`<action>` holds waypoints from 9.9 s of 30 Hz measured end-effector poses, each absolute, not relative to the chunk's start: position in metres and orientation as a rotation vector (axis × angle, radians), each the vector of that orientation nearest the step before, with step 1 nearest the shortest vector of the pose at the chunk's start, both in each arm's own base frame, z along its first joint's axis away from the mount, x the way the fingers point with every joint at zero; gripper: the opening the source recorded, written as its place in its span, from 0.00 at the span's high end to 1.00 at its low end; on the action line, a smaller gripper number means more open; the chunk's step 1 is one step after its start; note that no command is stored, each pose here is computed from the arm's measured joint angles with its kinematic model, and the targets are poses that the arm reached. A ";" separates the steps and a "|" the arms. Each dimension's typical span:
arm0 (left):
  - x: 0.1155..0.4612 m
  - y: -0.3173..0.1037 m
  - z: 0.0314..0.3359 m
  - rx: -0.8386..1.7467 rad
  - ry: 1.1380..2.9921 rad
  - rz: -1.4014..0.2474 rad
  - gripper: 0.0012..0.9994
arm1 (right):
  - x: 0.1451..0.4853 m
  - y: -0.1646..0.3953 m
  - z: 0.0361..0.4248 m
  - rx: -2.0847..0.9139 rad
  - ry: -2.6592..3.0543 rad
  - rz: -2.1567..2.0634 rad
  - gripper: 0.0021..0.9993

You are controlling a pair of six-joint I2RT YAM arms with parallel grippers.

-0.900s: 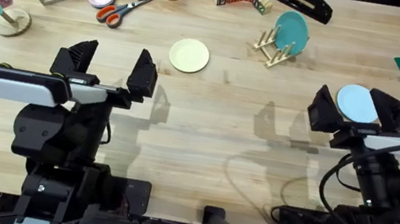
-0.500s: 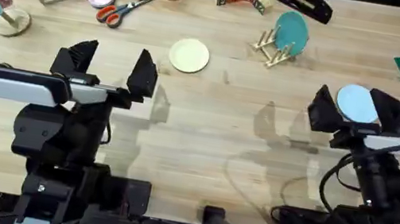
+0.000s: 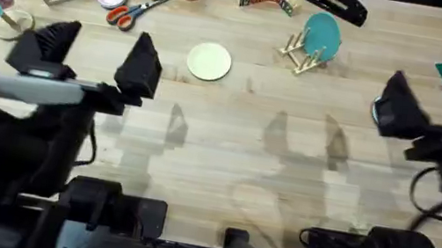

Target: Pick up the plates from the table one by one and place each into a slot on the dish rack.

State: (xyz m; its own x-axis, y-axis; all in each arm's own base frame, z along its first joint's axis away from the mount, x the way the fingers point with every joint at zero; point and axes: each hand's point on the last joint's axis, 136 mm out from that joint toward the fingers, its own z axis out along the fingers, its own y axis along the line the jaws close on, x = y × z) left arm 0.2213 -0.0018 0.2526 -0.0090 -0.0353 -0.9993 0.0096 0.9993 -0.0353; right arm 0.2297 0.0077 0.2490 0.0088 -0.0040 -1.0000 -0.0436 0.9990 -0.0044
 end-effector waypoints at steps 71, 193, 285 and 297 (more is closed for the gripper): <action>0.372 -0.069 0.115 0.065 2.518 -1.046 0.96 | 0.302 0.018 0.226 -0.055 2.414 0.122 0.00; 0.388 -0.083 0.035 -0.007 2.542 -1.341 0.96 | 0.421 0.320 0.069 -0.022 2.418 1.029 0.24; 0.268 -0.101 0.235 0.543 2.389 -0.277 0.00 | 0.382 0.082 0.268 -0.683 2.264 -0.100 0.97; 0.268 -0.101 0.235 0.541 2.389 -0.274 0.00 | 0.392 0.084 0.278 -0.693 2.201 -0.050 0.97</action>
